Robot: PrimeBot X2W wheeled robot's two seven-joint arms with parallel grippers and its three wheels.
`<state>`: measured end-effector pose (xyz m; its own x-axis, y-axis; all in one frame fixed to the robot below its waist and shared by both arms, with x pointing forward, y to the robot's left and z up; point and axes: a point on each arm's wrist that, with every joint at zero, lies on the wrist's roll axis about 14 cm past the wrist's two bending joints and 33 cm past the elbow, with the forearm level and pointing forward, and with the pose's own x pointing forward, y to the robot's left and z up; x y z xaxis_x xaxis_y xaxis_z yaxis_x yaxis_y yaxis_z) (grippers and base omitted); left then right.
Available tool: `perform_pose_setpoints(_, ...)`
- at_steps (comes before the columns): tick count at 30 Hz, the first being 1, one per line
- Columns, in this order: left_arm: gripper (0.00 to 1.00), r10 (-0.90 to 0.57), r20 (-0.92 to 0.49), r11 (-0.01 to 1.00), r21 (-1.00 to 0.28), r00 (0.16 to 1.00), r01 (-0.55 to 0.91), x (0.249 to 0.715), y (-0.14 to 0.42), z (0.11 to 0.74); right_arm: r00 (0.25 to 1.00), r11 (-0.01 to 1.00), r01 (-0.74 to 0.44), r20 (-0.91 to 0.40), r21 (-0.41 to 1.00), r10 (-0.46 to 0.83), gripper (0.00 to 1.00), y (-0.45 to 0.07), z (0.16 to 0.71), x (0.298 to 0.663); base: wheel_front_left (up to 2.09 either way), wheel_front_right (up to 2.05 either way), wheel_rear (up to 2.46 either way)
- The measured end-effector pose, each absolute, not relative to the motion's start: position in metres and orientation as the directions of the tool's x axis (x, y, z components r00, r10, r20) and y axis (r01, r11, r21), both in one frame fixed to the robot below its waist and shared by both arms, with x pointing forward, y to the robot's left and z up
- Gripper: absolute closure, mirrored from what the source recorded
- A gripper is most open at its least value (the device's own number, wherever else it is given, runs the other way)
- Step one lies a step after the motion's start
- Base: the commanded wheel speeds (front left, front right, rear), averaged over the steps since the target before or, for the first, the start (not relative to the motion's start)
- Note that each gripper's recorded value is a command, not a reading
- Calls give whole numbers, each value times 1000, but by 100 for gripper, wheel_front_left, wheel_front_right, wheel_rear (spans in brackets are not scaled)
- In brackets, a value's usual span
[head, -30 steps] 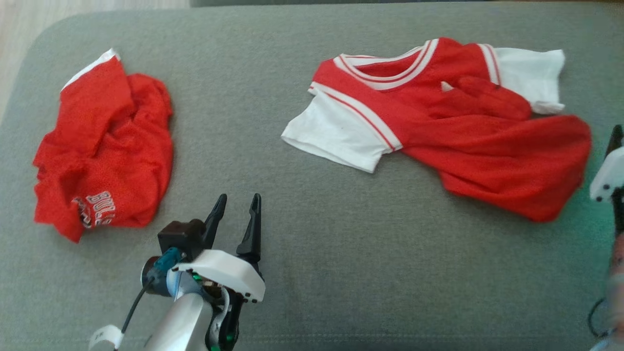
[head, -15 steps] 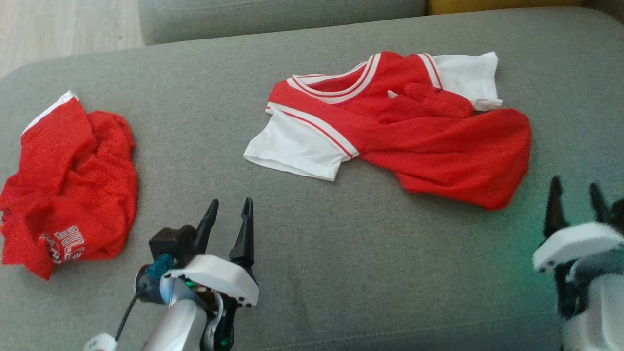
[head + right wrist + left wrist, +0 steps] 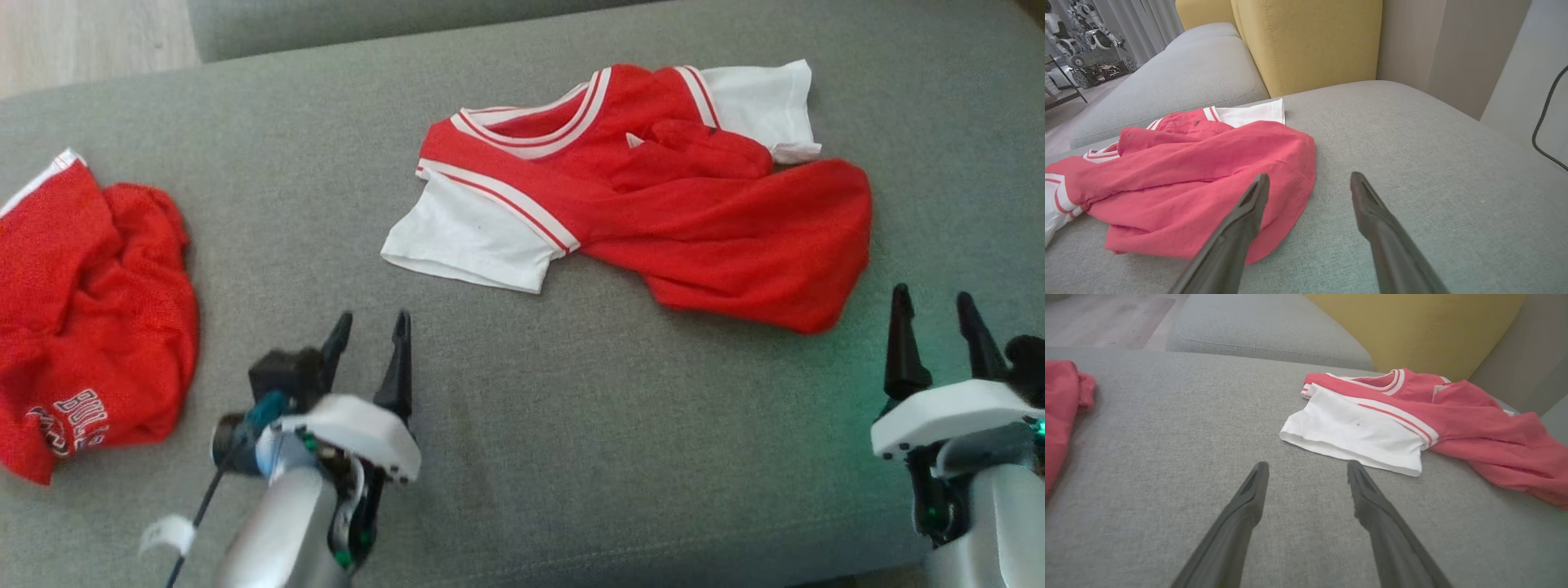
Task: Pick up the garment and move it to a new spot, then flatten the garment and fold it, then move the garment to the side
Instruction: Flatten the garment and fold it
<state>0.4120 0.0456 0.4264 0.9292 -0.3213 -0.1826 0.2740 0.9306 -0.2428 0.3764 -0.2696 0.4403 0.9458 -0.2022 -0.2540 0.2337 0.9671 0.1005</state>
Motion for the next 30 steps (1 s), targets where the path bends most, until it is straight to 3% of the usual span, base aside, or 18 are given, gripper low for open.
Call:
perform_pose_setpoints(7,0,-359,-206,932,-132,910,337,458,31,424,945,972,213,-272,95,-180,0,-262,432,379,0,0,0)
perform_pose_setpoints(12,0,-368,-302,926,-36,879,375,481,22,410,946,973,211,-270,91,-180,0,-263,431,378,0,0,0)
perform_pose_setpoints(16,0,-343,-375,919,54,861,390,489,24,392,942,971,223,-277,84,-192,0,-266,428,374,0,0,0)
perform_pose_setpoints(25,0,-332,-441,906,98,834,412,495,25,376,938,966,245,-273,84,-214,0,-273,428,371,0,0,0)
perform_pose_setpoints(26,12,-338,-447,902,96,828,420,494,24,375,939,966,245,-270,84,-215,0,-274,429,373,0,0,0)
perform_pose_setpoints(27,94,-347,-451,899,88,822,428,494,24,375,940,966,244,-265,84,-214,0,-274,430,375,0,0,0)
perform_pose_setpoints(28,100,-357,-453,898,75,817,434,494,22,375,942,967,242,-259,85,-213,0,-273,432,377,0,0,0)
perform_pose_setpoints(30,100,-369,-453,898,51,811,437,492,19,375,942,966,245,-258,86,-216,0,-274,432,378,0,0,0)
